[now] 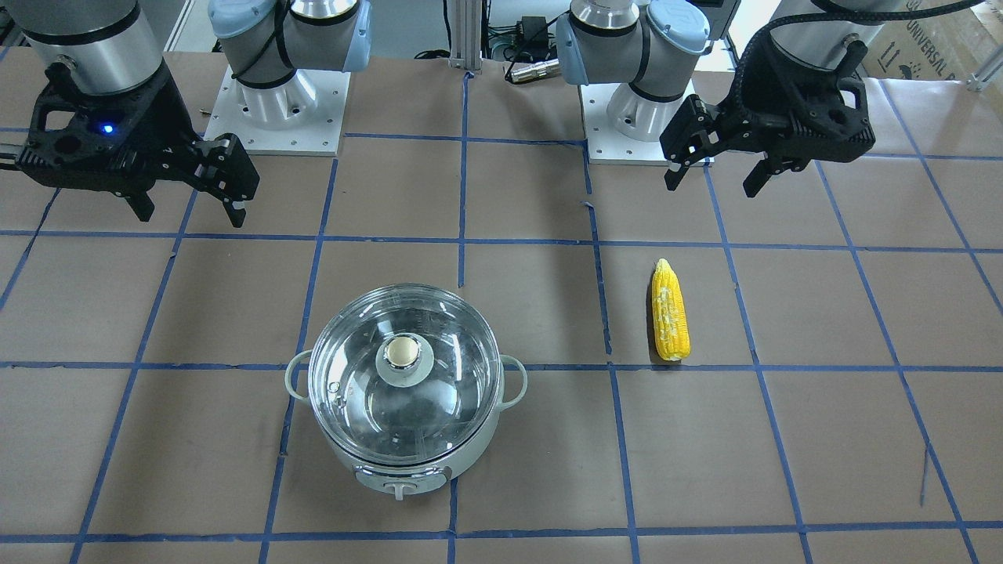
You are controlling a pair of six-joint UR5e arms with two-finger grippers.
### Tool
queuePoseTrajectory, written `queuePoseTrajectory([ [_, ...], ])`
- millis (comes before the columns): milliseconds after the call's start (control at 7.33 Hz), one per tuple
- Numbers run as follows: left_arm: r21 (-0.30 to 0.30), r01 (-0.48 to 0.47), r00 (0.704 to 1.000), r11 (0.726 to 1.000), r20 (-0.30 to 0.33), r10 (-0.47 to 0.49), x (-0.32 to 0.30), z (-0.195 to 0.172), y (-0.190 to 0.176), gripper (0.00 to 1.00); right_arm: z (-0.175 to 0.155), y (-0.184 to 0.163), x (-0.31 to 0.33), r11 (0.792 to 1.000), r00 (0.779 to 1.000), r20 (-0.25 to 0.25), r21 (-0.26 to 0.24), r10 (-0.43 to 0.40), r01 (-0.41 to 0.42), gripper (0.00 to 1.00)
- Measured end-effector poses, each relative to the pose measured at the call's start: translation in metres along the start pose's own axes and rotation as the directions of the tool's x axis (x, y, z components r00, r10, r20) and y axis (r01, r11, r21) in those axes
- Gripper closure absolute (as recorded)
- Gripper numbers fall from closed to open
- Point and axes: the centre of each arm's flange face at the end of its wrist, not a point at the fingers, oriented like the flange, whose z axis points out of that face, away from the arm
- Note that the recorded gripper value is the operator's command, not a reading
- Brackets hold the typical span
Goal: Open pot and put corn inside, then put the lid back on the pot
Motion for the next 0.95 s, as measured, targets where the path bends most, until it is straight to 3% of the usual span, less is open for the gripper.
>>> queuePoseTrajectory([
  [545, 0.000, -0.013, 1.000, 1.000, 0.010, 0.013, -0.005, 0.004, 0.004, 0.00, 0.007, -0.003, -0.003, 1.000, 1.000, 0.007, -0.007, -0.001, 0.001, 0.01],
  [955, -0.026, -0.006, 1.000, 1.000, 0.009, 0.006, -0.014, 0.045, -0.010, 0.02, 0.032, -0.021, -0.028, 0.999, 0.999, 0.019, 0.006, -0.047, 0.047, 0.00],
])
